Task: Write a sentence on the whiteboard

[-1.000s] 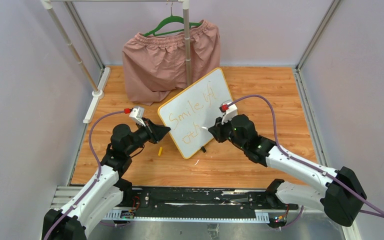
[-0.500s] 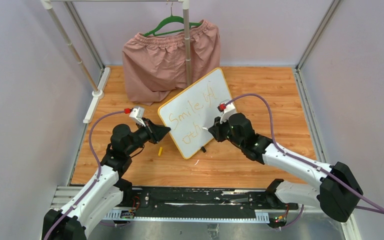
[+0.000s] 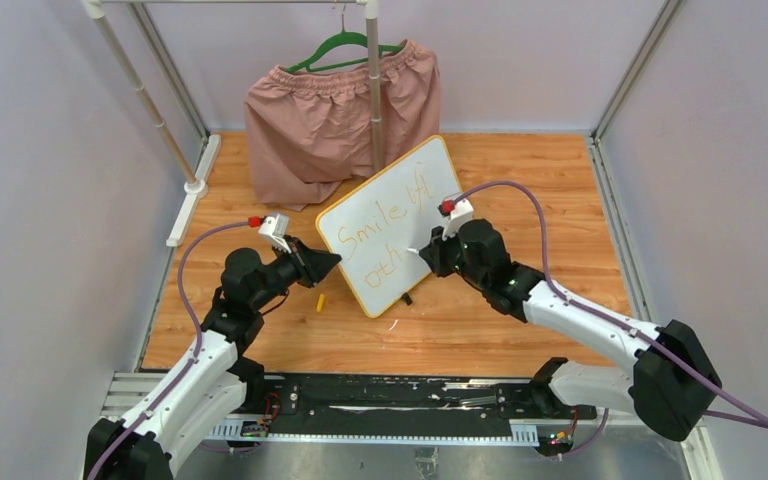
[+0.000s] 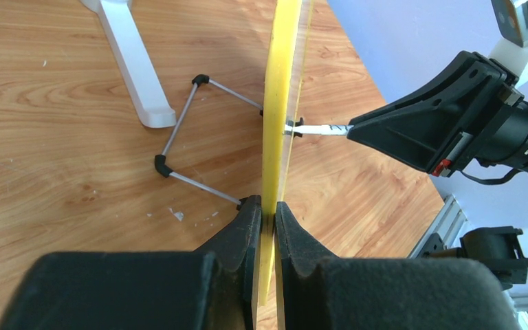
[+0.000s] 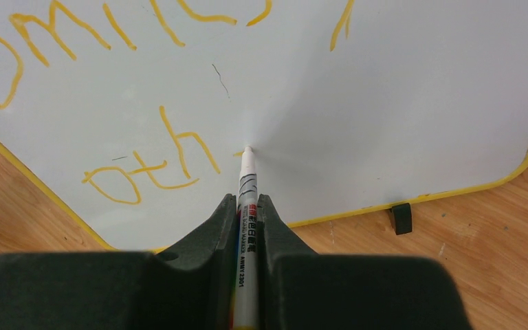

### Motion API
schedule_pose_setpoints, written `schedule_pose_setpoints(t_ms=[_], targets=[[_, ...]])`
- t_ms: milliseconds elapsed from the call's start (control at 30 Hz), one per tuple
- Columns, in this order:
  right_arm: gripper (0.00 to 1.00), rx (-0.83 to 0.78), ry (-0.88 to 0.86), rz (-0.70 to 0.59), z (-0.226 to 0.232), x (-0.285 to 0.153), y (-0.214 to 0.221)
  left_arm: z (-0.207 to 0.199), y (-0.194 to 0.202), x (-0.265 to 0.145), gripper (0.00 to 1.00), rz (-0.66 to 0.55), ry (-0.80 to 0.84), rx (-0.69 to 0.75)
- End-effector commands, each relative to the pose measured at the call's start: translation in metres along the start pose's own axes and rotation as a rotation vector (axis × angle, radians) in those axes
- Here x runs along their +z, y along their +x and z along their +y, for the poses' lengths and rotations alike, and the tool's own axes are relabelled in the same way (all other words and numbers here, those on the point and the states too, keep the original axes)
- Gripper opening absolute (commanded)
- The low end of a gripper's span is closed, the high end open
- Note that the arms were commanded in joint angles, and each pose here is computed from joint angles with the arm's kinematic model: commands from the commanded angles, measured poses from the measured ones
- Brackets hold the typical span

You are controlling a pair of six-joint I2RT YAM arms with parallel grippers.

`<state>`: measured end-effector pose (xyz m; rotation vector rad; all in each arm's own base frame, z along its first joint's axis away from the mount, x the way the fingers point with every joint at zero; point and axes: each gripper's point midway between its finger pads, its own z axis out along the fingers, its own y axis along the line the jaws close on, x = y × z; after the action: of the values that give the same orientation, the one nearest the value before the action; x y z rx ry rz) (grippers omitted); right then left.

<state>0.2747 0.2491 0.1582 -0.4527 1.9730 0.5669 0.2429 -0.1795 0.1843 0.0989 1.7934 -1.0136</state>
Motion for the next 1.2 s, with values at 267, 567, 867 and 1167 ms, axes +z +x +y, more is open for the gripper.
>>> schedule_pose_setpoints(t_ms=[267,567,867,1167], targets=[[0.0,-0.004,-0.02,-0.071,0.004,0.006,-0.036,-0.013,-0.011,-0.001,0.0,-0.042,0.055,0.024],[0.0,0.007,-0.098,-0.046,0.019,0.005,-0.026,-0.013,-0.01,-0.001,0.0,-0.043,0.052,0.024],[0.0,0.009,-0.107,0.008,0.018,0.004,-0.004,-0.013,-0.011,-0.001,0.0,-0.046,0.055,0.025],[0.0,0.007,-0.069,0.054,0.01,0.003,0.011,-0.013,-0.011,-0.001,0.0,-0.043,0.053,0.025]])
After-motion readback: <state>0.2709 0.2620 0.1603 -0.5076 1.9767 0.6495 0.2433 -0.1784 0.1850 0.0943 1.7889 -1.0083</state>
